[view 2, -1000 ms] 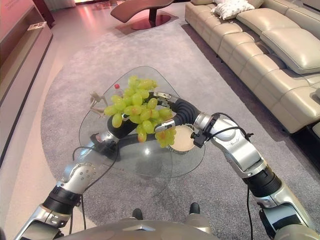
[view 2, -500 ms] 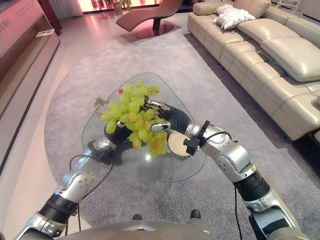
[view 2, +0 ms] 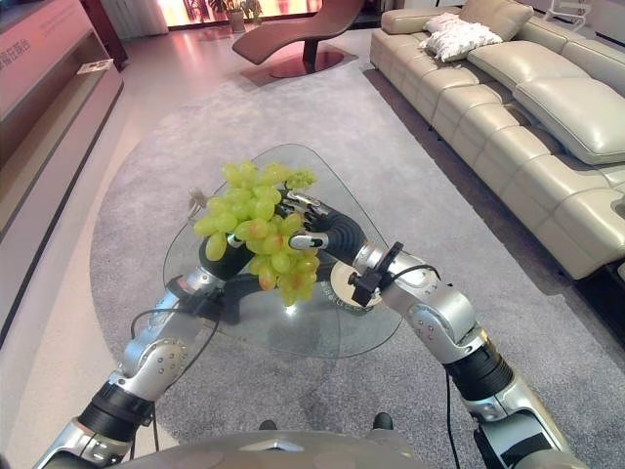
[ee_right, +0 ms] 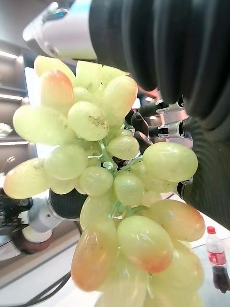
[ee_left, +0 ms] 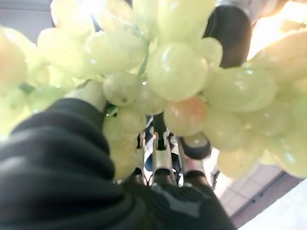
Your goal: Pick up fruits into the plate
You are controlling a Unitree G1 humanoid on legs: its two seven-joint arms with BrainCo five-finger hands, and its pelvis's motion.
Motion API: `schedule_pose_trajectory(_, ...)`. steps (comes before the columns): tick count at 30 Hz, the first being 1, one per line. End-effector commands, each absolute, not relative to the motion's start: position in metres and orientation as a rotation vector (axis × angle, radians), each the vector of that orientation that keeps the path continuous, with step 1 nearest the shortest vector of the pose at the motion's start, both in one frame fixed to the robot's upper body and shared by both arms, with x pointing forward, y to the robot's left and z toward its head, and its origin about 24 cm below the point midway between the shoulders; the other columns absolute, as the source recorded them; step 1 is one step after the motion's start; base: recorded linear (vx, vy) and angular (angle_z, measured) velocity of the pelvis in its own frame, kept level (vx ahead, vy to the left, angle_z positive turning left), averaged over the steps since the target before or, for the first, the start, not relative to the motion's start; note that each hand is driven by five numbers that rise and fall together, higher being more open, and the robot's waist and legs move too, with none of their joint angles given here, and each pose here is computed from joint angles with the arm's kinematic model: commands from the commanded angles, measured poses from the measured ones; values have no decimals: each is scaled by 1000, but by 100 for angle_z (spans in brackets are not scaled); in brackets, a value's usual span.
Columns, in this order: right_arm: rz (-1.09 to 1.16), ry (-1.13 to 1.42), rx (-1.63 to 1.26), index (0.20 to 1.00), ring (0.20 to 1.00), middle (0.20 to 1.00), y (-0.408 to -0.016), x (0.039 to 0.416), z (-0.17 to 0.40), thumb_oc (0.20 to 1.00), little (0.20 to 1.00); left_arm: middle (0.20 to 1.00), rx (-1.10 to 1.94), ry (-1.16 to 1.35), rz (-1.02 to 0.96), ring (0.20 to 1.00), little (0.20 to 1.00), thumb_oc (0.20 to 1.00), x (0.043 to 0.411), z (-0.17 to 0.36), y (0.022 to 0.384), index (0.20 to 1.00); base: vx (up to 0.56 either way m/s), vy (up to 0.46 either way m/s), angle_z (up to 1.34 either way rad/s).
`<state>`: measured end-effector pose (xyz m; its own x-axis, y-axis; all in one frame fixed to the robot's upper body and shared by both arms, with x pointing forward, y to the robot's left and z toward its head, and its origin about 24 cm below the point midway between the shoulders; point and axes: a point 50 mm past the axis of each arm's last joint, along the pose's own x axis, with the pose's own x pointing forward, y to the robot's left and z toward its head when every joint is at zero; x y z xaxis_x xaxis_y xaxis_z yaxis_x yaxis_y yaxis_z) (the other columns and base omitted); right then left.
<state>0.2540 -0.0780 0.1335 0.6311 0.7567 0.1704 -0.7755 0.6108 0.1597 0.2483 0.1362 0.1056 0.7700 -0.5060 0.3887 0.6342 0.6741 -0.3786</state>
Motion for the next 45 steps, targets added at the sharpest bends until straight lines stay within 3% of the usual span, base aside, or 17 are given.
schedule_pose_trajectory(1, 753, -388, 321, 1000, 1000, 1000, -77, 253, 171, 1000, 1000, 200, -487, -606, -673, 200, 200, 200, 259, 174, 132, 200, 6, 41, 3)
schedule_pose_trajectory(9, 509, -673, 381, 1000, 1000, 1000, -91, 249, 205, 1000, 1000, 200, -484, -584, -619, 200, 200, 200, 264, 175, 129, 200, 2, 12, 0)
schedule_pose_trajectory(15, 347, -711, 416, 1000, 1000, 1000, -109, 251, 207, 1000, 1000, 200, -488, -590, -602, 200, 200, 200, 264, 177, 131, 200, 0, 0, 0)
schedule_pose_trajectory(29, 498, -117, 439, 1000, 1000, 1000, -107, 266, 125, 1000, 1000, 200, -419, -658, -624, 200, 200, 200, 261, 184, 142, 200, -3, -1, -1)
schedule_pose_trajectory(35, 743, 250, 341, 1000, 1000, 1000, -106, 251, 75, 1000, 1000, 200, -350, -683, -644, 200, 200, 200, 260, 191, 148, 200, -10, -31, 1)
schedule_pose_trajectory(45, 897, 306, 242, 1000, 1000, 1000, -107, 248, 72, 1000, 1000, 200, -317, -623, -687, 200, 200, 200, 265, 188, 144, 200, 1, -20, 1)
